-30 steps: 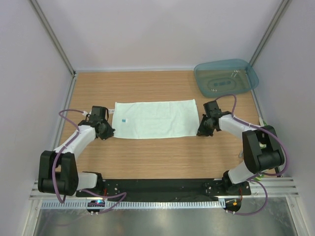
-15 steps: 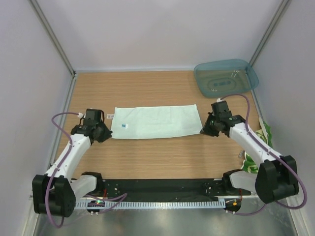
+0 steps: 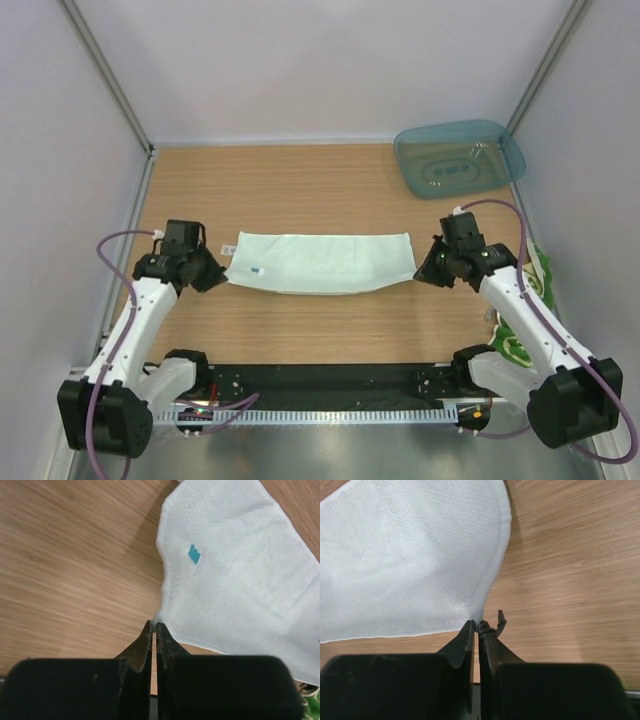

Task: Roll the towels
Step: Fold the towel

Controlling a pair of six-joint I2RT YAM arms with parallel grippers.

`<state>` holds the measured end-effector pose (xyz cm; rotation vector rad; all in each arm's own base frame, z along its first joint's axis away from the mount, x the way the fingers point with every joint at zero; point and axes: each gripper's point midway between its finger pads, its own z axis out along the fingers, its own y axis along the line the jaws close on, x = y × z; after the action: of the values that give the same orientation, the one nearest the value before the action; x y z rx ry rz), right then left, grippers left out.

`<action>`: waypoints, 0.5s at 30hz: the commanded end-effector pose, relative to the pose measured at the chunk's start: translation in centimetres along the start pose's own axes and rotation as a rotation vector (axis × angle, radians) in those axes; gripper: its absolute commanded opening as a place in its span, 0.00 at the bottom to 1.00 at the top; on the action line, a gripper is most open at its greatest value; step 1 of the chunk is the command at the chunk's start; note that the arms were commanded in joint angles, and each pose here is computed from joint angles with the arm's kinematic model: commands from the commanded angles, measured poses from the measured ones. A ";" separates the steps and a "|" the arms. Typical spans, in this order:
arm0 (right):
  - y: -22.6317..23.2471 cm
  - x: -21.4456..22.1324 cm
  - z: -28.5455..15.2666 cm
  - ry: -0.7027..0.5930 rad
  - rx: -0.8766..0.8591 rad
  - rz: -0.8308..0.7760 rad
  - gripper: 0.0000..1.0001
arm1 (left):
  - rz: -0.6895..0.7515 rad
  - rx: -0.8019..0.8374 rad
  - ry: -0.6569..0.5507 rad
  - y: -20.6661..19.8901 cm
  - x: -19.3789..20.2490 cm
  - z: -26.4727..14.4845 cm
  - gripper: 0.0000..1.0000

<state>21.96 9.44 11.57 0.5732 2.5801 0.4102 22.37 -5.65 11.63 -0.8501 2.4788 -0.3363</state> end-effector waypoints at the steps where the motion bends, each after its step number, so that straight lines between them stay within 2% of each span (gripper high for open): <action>1: 1.9 -2.5 0.1 -0.047 -0.027 -0.006 0.01 | 0.047 -0.002 0.032 -1.3 -1.0 0.4 0.00; 15: 3.8 -9.1 5.0 -0.054 0.026 -0.035 0.01 | 0.134 -0.077 0.092 -6.0 -6.9 6.1 0.00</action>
<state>30.19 9.99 10.46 0.5757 2.6244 0.3421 30.93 -6.35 10.25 -0.7647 2.6625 -0.2304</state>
